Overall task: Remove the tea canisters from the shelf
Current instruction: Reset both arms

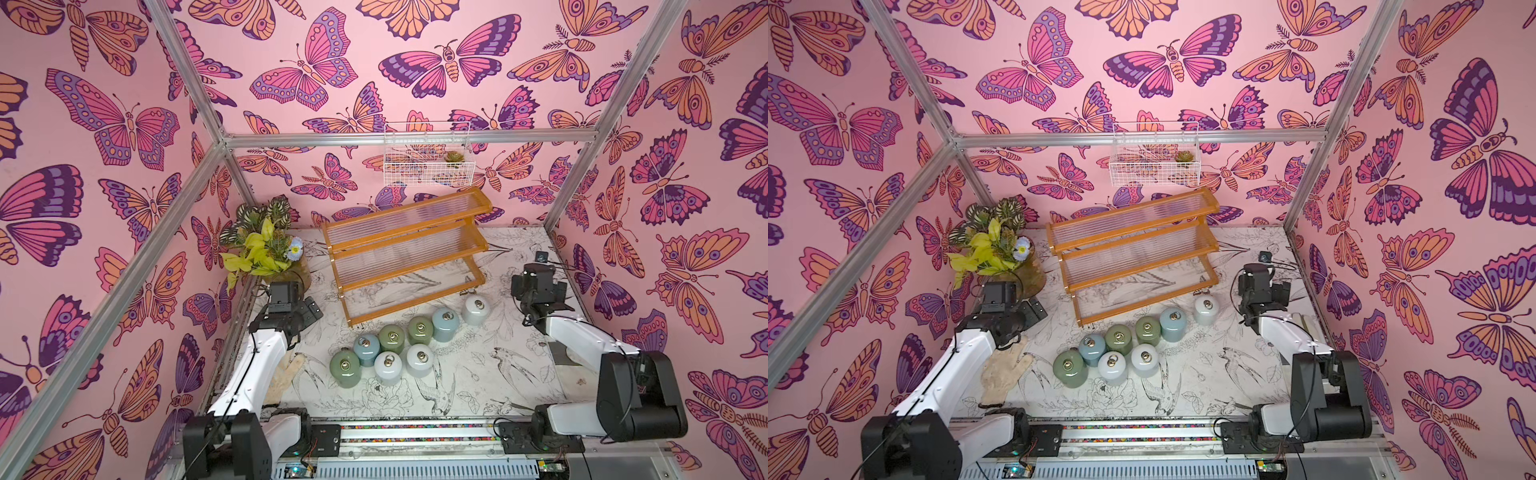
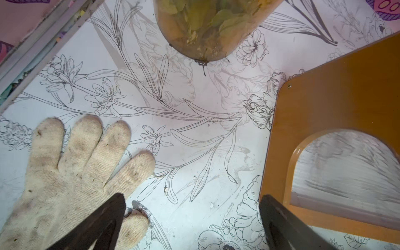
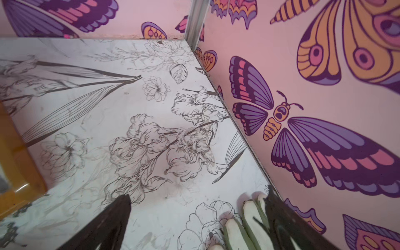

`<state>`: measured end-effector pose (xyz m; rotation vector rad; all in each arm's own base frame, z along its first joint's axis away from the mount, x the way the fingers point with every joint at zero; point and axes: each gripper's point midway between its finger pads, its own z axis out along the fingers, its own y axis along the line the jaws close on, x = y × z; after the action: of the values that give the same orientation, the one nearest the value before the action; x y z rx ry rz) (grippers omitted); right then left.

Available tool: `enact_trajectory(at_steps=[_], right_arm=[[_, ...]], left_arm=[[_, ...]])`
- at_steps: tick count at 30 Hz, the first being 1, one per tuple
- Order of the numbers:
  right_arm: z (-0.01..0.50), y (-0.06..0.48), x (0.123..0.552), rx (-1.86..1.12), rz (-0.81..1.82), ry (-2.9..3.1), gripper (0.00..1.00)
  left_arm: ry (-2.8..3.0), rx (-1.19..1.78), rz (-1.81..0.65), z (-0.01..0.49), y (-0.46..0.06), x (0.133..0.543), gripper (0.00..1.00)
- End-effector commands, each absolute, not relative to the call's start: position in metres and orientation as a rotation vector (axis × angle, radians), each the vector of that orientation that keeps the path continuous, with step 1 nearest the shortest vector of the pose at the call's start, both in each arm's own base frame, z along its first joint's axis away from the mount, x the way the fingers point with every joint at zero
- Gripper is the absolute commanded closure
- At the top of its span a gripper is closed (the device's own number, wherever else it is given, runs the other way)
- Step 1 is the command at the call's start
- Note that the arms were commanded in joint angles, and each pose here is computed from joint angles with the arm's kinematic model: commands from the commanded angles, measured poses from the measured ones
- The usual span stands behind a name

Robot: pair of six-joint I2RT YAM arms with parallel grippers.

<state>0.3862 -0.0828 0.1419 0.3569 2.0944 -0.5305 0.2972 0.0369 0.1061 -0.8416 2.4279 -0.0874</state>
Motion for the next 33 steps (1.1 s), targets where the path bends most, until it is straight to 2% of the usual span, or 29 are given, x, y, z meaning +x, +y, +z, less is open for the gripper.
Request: enact_trajectory(at_steps=[1, 8, 15, 20, 29, 33], right_arm=[[0.128, -0.082, 0.399, 0.378, -0.225, 2.112, 0.01], [0.119, -0.044, 0.404, 0.226, 0.061, 2.135, 0.01], [0.112, -0.015, 0.385, 0.083, 0.169, 1.868, 0.01], [0.101, 0.01, 0.383, -0.049, 0.091, 1.83, 0.01], [0.095, -0.01, 0.395, 0.085, -0.021, 1.944, 0.01], [0.094, -0.01, 0.395, 0.085, -0.02, 1.949, 0.01]], left_arm=[[2.431, -0.856, -0.238, 0.1, 0.037, 0.316, 0.0], [2.466, -0.824, -0.234, 0.084, 0.047, 0.328, 0.0], [2.403, -0.622, -0.136, 0.093, 0.058, 0.348, 0.0], [2.291, -0.57, -0.044, 0.091, 0.072, 0.362, 0.0], [1.948, -0.401, -0.004, 0.108, 0.074, 0.38, 0.0], [1.872, -0.29, 0.0, 0.111, 0.056, 0.376, 0.0]])
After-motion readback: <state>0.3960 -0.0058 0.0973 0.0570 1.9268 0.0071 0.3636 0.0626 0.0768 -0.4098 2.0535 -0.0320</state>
